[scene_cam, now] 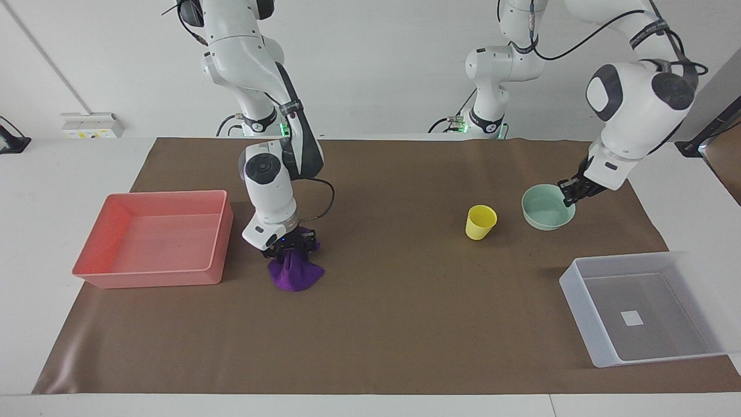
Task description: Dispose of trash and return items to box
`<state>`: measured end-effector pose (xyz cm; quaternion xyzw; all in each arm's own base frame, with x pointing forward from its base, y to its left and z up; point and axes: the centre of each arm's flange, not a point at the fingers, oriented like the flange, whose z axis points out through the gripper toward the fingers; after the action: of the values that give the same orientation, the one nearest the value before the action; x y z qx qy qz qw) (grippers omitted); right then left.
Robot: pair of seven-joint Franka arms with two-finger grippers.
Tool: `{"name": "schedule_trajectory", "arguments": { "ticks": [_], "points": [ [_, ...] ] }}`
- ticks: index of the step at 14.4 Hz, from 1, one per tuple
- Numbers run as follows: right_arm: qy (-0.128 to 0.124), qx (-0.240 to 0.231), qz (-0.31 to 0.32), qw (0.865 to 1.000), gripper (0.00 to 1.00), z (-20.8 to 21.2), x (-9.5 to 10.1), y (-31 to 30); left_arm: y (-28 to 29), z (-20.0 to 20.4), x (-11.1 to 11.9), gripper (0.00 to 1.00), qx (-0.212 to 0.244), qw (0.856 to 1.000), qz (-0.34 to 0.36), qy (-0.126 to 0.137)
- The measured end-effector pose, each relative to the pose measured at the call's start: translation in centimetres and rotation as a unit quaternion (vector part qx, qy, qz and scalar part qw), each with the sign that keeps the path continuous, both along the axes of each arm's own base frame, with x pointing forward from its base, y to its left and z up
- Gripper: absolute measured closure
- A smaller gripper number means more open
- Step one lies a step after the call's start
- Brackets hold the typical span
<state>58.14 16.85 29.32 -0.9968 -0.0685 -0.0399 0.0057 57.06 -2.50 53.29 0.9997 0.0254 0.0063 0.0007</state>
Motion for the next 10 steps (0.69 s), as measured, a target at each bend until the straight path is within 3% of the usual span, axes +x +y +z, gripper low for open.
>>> {"name": "schedule_trajectory", "arguments": {
  "ticks": [2, 4, 7, 10],
  "points": [
    [-0.001, 0.001, -0.008, 1.000, 0.67, 0.2, 0.0, 0.0, 3.1, -0.1, 3.5, 0.97, 0.000, 0.999, 0.031, -0.014],
    [-0.004, 0.002, -0.010, 1.000, 0.88, 0.5, 0.1, 0.0, 7.6, -3.1, 8.0, 0.97, -0.017, 0.997, 0.074, -0.027],
    [-0.002, 0.004, -0.016, 1.000, 0.89, 3.2, 0.4, -0.5, 13.1, -10.8, 13.1, 0.97, -0.025, 0.991, 0.120, -0.057],
    [0.004, 0.008, -0.032, 0.999, 0.89, 9.8, 0.9, -2.5, 14.9, -17.3, 15.9, 0.97, -0.019, 0.989, 0.131, -0.069]
  ]
}}
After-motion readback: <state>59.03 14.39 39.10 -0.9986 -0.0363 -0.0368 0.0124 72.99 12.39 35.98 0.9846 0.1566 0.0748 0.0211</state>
